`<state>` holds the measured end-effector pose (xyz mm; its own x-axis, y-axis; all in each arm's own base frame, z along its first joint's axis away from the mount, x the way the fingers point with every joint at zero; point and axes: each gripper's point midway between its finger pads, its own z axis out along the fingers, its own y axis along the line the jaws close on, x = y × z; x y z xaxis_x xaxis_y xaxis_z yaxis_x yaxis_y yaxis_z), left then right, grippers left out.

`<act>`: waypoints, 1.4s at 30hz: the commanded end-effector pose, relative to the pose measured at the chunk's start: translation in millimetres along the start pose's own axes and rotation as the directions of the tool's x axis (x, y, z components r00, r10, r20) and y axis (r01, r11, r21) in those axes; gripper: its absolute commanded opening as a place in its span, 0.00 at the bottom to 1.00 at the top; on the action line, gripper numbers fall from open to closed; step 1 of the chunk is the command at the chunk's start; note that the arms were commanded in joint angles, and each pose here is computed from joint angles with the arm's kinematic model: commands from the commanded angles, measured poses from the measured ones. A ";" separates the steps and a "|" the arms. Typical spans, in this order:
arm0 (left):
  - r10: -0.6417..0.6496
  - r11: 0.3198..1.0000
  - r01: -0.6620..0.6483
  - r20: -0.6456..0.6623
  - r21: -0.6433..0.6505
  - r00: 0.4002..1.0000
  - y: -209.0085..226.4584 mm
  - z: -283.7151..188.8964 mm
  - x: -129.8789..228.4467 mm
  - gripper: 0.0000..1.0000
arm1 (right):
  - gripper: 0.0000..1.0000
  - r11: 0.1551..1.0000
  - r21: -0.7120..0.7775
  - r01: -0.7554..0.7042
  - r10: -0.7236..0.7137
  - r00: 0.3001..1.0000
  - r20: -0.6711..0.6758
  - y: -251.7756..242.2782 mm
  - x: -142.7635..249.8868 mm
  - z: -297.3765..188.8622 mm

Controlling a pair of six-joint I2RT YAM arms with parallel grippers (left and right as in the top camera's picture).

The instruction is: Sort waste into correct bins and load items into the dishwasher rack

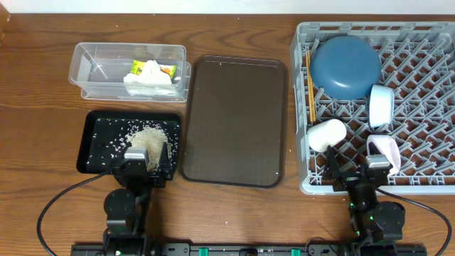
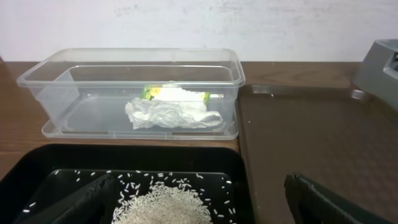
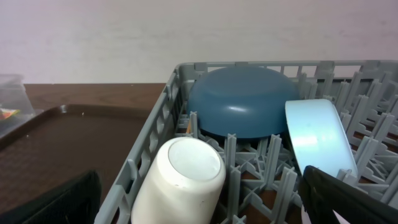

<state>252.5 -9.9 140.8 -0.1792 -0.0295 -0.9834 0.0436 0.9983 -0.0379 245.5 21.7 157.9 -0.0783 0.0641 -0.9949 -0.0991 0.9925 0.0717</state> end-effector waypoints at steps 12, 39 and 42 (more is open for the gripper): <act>0.019 1.000 -0.020 0.053 0.002 0.998 0.0 -2.9 -3.9 0.87 | 0.99 1.000 -0.012 -0.012 0.012 1.000 0.000 2.8 0.4 -0.3; 0.053 0.999 -0.052 0.263 -0.011 0.963 -0.8 -16.6 -53.1 0.88 | 0.99 1.000 -0.012 -0.012 0.012 1.000 0.000 2.8 0.4 -0.3; 0.080 0.997 -0.077 0.307 -0.021 0.948 -1.0 -19.9 -64.0 0.88 | 0.99 1.000 -0.012 -0.012 0.012 1.000 0.000 2.8 0.4 -0.3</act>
<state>245.5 -10.3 200.9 0.1039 -0.0071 -0.9946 0.0529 0.9986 -0.0016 245.5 21.6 157.8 -0.0787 0.0641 -0.9948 -0.0987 0.9925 0.0717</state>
